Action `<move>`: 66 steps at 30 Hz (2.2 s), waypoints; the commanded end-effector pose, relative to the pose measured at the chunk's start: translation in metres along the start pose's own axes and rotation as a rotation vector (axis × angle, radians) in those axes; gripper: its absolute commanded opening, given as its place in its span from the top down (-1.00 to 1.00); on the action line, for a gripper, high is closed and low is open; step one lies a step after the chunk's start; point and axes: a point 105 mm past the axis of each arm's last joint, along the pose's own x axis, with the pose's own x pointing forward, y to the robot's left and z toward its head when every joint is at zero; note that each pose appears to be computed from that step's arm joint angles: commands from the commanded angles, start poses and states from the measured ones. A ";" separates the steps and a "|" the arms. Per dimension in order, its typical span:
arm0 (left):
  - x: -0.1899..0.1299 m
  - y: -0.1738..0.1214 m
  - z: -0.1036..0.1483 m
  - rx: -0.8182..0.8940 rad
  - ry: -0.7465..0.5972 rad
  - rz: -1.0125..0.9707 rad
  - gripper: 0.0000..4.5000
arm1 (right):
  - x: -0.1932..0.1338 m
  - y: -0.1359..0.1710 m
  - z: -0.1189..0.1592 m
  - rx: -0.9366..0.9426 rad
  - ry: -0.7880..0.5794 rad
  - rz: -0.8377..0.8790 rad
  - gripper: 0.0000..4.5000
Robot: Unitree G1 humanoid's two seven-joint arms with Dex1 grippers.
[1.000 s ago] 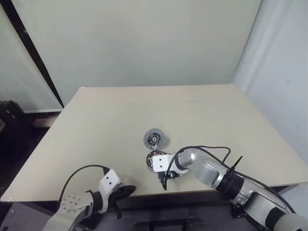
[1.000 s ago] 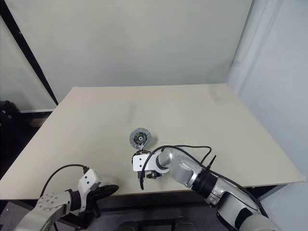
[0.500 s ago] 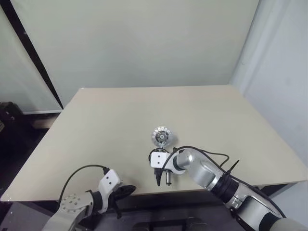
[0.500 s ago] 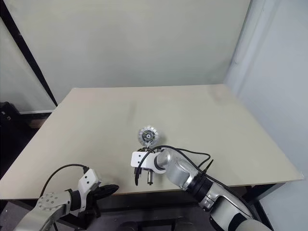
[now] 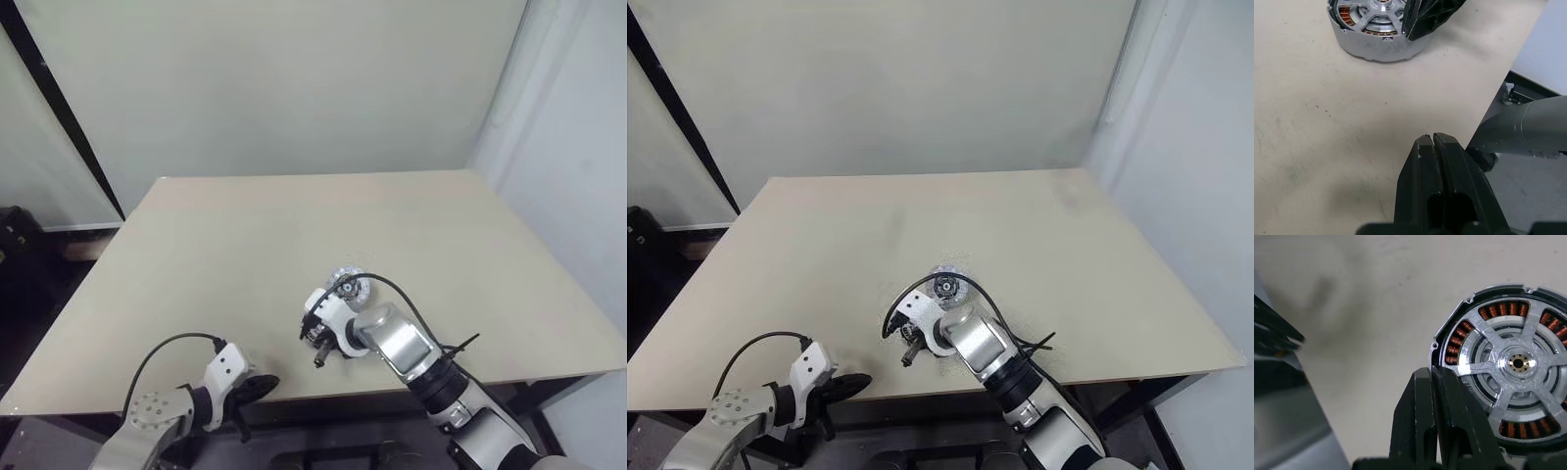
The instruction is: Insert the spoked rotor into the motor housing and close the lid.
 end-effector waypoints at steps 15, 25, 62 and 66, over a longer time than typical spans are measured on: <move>0.002 0.002 0.009 0.030 -0.041 0.009 1.00 | 0.012 0.020 0.036 0.253 -0.144 0.002 0.99; 0.002 0.003 0.009 0.032 -0.042 0.017 1.00 | 0.012 0.027 0.038 0.242 -0.164 0.047 0.90; -0.026 0.027 0.014 -0.094 -0.142 0.152 1.00 | -0.118 -0.144 0.025 -0.115 -0.372 -0.720 -1.00; -0.027 0.027 0.017 -0.101 -0.147 0.148 1.00 | -0.115 -0.161 -0.006 -0.158 -0.246 -0.764 -1.00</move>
